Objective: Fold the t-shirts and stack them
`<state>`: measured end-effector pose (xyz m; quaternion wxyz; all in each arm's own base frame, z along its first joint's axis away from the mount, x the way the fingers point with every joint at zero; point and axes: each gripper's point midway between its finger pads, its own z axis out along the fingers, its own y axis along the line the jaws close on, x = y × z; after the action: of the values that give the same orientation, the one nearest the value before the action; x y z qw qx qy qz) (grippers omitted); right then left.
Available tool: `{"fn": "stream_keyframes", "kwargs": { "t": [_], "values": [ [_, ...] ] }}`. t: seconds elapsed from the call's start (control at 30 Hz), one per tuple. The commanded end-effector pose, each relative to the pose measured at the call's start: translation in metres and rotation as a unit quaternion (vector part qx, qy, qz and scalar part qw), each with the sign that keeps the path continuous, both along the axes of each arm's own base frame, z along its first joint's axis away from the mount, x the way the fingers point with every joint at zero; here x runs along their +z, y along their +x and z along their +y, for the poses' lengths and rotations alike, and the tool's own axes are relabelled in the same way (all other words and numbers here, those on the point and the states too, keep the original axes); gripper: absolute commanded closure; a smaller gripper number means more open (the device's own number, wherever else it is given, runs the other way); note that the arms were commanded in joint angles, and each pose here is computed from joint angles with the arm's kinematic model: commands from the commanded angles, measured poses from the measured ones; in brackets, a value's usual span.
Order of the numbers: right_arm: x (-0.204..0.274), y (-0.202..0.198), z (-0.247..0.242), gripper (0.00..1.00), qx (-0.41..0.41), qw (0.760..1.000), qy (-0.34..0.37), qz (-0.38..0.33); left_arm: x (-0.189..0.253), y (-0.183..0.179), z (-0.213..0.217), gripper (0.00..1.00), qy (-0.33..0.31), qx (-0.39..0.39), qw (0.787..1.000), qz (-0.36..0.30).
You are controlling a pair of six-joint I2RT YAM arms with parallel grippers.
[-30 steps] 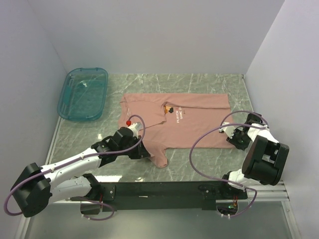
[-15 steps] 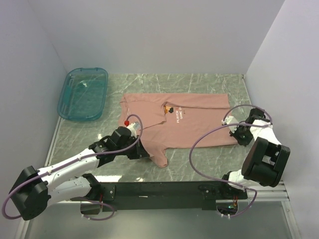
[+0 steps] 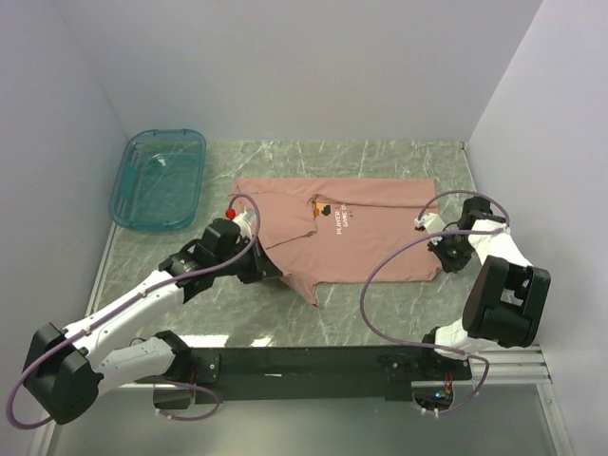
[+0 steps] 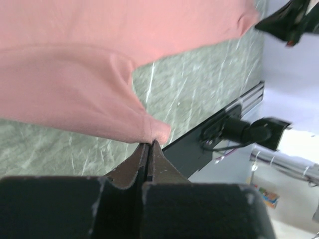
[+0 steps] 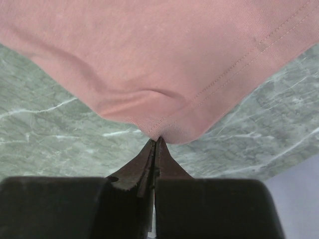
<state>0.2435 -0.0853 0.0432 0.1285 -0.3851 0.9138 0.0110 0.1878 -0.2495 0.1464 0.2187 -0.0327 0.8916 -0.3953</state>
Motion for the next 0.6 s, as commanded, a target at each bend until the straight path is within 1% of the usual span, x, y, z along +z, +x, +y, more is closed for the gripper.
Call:
{"fn": "stream_keyframes", "kwargs": {
  "t": [0.0,0.07,0.1,0.3,0.53,0.57],
  "values": [
    [0.009,0.019,-0.003,1.0,-0.021,0.999,0.002,-0.025,0.024,0.017,0.006,1.0,-0.006,0.017,1.0,-0.02],
    [0.01,0.025,-0.005,1.0,-0.028,0.999,0.002,-0.029,0.027,0.027,0.014,1.0,0.0,0.032,0.999,-0.023],
    [0.011,0.03,-0.007,1.0,-0.032,0.999,0.001,-0.036,0.027,0.038,0.023,1.0,0.002,0.051,0.998,-0.025],
    [0.021,0.056,-0.008,1.0,-0.061,0.996,0.021,-0.058,0.044,0.088,0.053,1.0,-0.003,0.096,0.994,-0.045],
    [0.022,0.073,-0.001,1.0,-0.078,0.993,0.059,-0.06,0.078,0.136,0.059,1.0,-0.025,0.101,0.991,-0.08],
    [0.022,0.075,-0.001,1.0,-0.078,0.993,0.061,-0.061,0.075,0.14,0.059,1.0,-0.027,0.098,0.992,-0.074]
  ]
}}
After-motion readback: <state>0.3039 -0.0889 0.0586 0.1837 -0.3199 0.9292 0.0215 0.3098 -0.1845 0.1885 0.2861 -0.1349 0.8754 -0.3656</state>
